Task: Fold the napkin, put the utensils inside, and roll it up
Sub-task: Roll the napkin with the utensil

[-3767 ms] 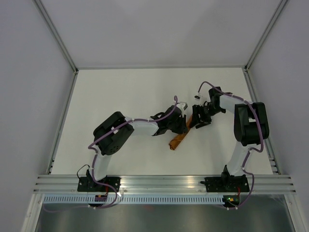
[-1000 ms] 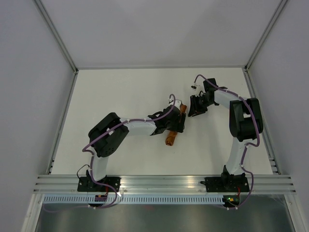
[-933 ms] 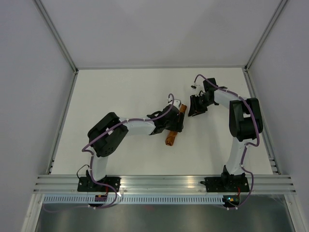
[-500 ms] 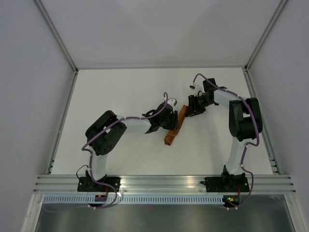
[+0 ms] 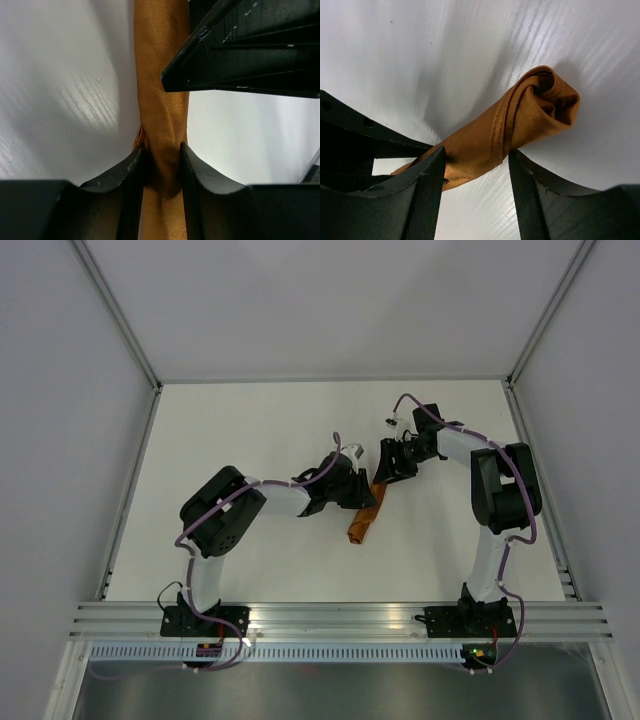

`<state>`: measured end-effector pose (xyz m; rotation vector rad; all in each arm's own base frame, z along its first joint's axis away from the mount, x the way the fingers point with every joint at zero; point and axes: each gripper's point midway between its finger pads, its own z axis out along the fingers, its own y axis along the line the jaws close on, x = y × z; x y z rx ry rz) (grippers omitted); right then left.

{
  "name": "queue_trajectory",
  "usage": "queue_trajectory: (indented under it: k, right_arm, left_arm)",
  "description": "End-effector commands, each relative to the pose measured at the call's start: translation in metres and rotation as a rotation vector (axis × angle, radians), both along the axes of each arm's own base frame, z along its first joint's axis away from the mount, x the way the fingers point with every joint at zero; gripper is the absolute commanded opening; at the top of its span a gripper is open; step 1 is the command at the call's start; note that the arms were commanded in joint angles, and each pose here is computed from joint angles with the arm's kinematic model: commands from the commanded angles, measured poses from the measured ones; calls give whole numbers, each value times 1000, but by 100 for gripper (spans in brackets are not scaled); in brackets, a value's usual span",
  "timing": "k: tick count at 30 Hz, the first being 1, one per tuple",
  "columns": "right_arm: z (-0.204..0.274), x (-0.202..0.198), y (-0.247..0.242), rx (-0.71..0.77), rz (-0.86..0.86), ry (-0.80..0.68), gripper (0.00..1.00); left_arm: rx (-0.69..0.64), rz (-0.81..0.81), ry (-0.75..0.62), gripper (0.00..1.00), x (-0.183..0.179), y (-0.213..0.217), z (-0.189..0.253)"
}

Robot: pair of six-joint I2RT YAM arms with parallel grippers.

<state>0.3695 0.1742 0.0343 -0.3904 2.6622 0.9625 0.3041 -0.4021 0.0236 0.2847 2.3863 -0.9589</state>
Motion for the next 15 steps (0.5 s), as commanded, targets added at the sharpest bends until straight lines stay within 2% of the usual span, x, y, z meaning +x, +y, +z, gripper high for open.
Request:
queue_trajectory:
  k: [1,4,10,15]
  right_arm:
    - [3,3,-6,-42,-49,-7,59]
    - [1,3,-13,-85,-63,-15,61]
    - [-10,-8,-6,-41,-78,43,62]
    - [-21,-6,-9,-70,-94,45,58]
  left_arm:
    - [99,13,212,38,-38,22,-58]
    - [92,31,229,38,-39,22,-61]
    - [43,50,261,37,-40,15,-62]
    - [1,59,286,36,-42,9,-60]
